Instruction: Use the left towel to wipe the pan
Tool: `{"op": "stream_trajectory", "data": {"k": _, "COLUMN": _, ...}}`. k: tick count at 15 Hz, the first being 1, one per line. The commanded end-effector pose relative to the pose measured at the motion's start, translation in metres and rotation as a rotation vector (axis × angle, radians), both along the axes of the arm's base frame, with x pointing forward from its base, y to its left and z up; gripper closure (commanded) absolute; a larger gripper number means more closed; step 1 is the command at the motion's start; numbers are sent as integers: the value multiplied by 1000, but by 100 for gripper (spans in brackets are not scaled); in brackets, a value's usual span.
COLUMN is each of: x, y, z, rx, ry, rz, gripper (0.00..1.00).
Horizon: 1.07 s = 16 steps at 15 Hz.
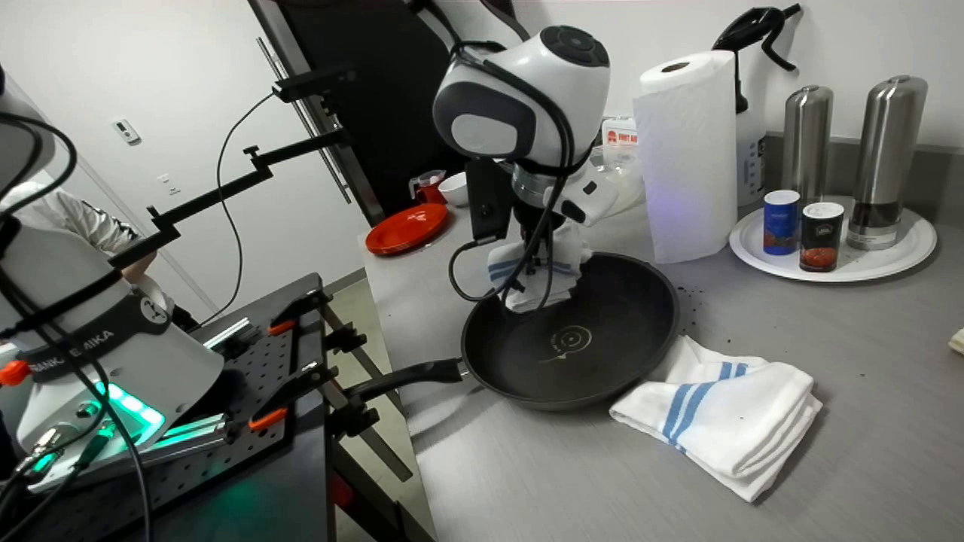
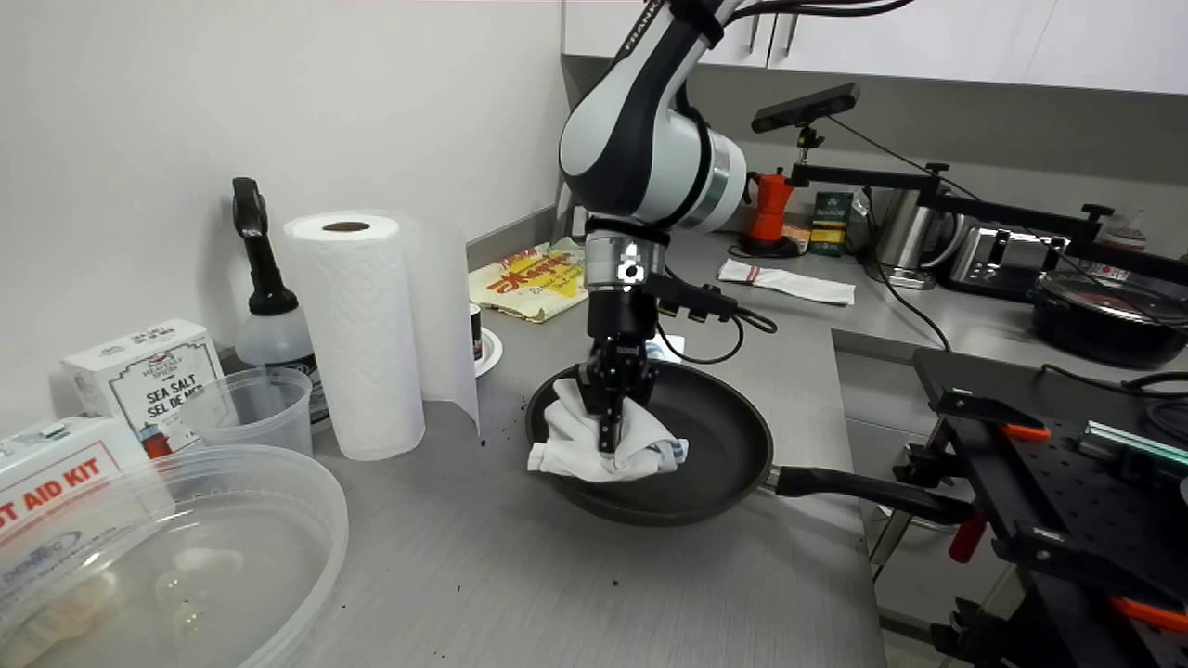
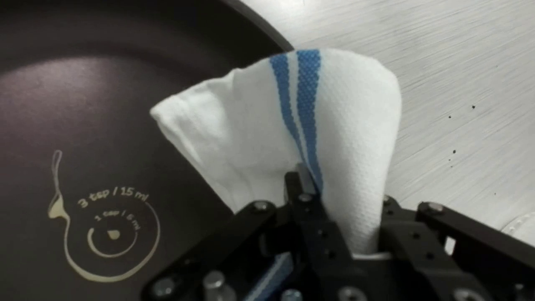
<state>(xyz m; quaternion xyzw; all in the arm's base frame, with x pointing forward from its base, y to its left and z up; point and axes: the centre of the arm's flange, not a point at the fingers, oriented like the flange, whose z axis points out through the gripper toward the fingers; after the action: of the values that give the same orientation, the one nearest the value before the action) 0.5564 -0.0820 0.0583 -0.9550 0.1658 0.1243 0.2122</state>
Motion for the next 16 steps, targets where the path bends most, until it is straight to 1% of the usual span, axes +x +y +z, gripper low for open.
{"op": "stream_trajectory", "data": {"k": 1, "x": -7, "y": -1, "z": -8, "rx": 17, "ry": -67, "rz": -2, "gripper": 95}}
{"op": "stream_trajectory", "data": {"k": 5, "x": -10, "y": 0, "z": -18, "rx": 81, "ry": -74, "rz": -34, "gripper": 95}}
{"op": "stream_trajectory", "data": {"k": 7, "x": -11, "y": 0, "z": -22, "rx": 96, "ry": -80, "rz": -42, "gripper": 95}}
{"op": "stream_trajectory", "data": {"k": 13, "x": -15, "y": -6, "z": -35, "rx": 62, "ry": -93, "rz": -31, "gripper": 95}}
{"op": "stream_trajectory", "data": {"k": 16, "x": -20, "y": -9, "z": -44, "rx": 23, "ry": -97, "rz": -8, "gripper": 95}}
